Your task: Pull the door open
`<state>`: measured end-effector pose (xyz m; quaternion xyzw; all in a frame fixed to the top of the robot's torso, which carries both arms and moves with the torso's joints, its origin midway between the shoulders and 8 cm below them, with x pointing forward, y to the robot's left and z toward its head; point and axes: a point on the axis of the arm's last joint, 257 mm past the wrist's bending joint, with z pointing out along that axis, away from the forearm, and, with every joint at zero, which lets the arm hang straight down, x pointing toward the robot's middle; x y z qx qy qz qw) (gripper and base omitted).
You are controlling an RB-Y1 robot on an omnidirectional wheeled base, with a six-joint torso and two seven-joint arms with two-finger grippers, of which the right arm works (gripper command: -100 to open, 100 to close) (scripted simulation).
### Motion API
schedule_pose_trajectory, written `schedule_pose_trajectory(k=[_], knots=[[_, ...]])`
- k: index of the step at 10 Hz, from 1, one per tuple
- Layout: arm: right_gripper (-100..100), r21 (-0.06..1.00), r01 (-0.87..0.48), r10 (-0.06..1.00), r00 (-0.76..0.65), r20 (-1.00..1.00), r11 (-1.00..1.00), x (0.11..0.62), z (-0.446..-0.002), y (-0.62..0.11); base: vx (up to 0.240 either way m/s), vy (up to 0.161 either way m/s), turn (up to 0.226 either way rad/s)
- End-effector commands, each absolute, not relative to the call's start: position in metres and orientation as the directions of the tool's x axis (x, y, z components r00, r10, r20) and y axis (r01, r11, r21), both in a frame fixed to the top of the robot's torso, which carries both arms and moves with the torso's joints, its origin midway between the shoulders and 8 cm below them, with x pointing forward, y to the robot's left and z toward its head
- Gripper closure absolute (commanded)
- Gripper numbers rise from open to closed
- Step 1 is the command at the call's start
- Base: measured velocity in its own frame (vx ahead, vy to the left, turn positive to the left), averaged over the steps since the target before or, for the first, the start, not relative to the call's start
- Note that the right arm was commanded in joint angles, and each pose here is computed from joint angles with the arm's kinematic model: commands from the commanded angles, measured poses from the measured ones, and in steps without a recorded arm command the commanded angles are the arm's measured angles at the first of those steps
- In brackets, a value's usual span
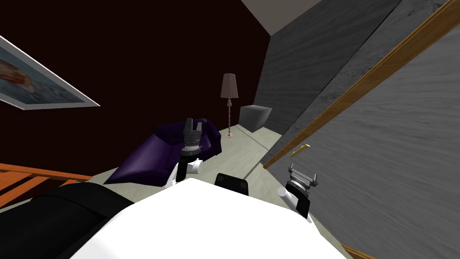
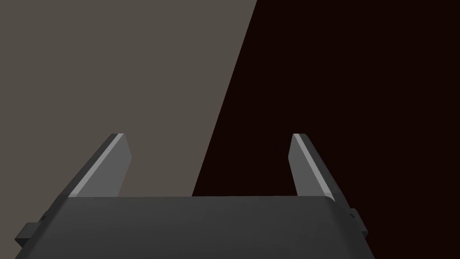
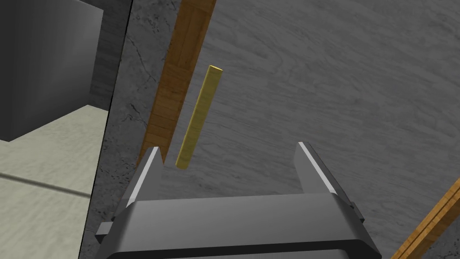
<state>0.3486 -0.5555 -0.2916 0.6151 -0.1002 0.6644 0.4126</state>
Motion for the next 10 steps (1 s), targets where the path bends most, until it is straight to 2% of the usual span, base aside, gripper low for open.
schedule_pose_trajectory(k=[1, 10], knots=[[-100, 0.332, -0.693, 0.376, 0.094, 0.922, -0.64, 0.34, -0.301, -0.569, 0.039, -0.094, 0.152], [-100, 0.137, -0.803, 0.149, 0.061, 0.987, -0.58, 0.294, -0.355, -0.616, 0.039, -0.09, 0.174]])
